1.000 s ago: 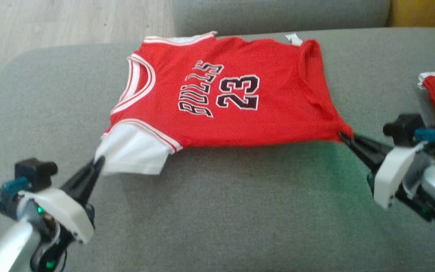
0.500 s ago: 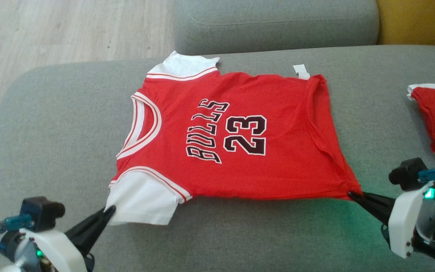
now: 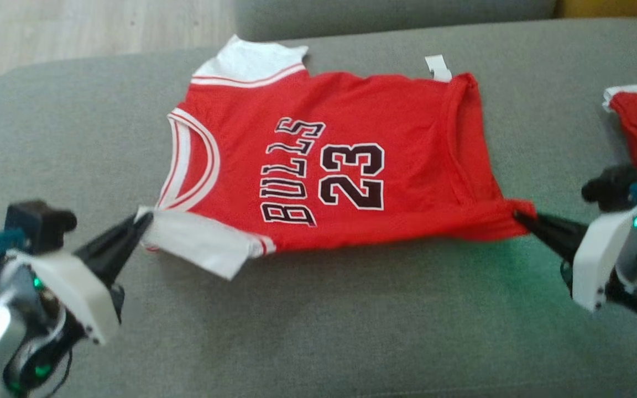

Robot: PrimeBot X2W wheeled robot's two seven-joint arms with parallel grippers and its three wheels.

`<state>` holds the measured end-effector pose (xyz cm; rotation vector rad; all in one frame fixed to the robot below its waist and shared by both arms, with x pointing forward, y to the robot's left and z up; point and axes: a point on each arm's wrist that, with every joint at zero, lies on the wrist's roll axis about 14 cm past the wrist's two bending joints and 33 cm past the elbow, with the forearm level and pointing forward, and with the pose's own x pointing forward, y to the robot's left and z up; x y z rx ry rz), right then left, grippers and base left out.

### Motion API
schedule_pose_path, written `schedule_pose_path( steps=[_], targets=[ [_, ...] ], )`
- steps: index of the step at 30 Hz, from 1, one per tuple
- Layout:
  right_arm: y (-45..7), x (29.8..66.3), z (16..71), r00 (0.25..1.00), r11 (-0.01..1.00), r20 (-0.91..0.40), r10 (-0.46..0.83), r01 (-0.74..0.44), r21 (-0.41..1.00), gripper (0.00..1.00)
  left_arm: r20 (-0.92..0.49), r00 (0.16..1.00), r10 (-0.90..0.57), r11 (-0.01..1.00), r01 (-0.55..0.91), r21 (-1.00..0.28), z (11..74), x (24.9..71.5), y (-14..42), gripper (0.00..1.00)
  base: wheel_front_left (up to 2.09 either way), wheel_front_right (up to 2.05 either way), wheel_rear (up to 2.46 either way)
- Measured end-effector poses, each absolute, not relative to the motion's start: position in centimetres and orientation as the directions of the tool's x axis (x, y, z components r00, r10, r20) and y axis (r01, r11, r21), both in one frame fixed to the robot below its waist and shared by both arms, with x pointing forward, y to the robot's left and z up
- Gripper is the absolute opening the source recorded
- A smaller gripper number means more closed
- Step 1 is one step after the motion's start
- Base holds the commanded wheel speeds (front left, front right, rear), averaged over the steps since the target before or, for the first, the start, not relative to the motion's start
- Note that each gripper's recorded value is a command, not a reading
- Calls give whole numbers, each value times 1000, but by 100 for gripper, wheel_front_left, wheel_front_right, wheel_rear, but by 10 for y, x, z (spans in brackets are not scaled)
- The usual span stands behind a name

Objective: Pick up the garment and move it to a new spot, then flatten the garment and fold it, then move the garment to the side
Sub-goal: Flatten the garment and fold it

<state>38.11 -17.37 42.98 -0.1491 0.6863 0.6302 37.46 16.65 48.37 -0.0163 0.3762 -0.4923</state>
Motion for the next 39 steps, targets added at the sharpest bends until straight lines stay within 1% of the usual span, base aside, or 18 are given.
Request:
schedule_pose_path(
  steps=[3, 8, 14, 23, 31, 32, 33, 35, 37, 39],
  targets=[
    [-176, 395, 432, 617, 821, -623, 482, -567, 74, 0, -356, 805, -475, 874, 478, -85, 482, 394, 161, 0, 0, 0, 0],
    [-176, 403, 424, 611, 831, -636, 470, -549, 87, 0, -368, 785, -497, 857, 511, -68, 477, 422, 150, 0, 0, 0, 0],
    [-181, 415, 414, 612, 846, -651, 448, -525, 89, 0, -372, 786, -493, 854, 518, -38, 474, 457, 147, 0, 0, 0, 0],
    [-183, 427, 399, 608, 860, -667, 430, -500, 98, 0, -407, 771, -491, 846, 533, -11, 457, 489, 138, 0, 0, 0, 0],
    [-186, 448, 397, 614, 864, -670, 417, -496, 83, 0, -439, 744, -504, 815, 578, 44, 444, 517, 124, 0, 0, 0, 0],
    [-185, 452, 396, 616, 868, -667, 418, -488, 93, 73, -446, 746, -495, 818, 573, 51, 440, 525, 125, 0, 0, 0, 0],
    [-185, 454, 396, 617, 870, -668, 416, -485, 93, 100, -444, 753, -486, 823, 565, 58, 439, 529, 127, 100, 0, 0, 0],
    [-186, 460, 399, 632, 875, -656, 412, -476, 91, 100, -422, 774, -472, 834, 547, 71, 441, 537, 131, 100, 0, 0, 0],
    [-191, 472, 410, 676, 889, -618, 402, -449, 88, 100, -381, 799, -465, 848, 526, 68, 447, 543, 132, 100, 0, 0, 0],
    [-197, 485, 427, 737, 907, -552, 391, -411, 94, 100, -318, 831, -456, 866, 497, 58, 458, 547, 131, 100, 0, 0, 0]
  ],
)
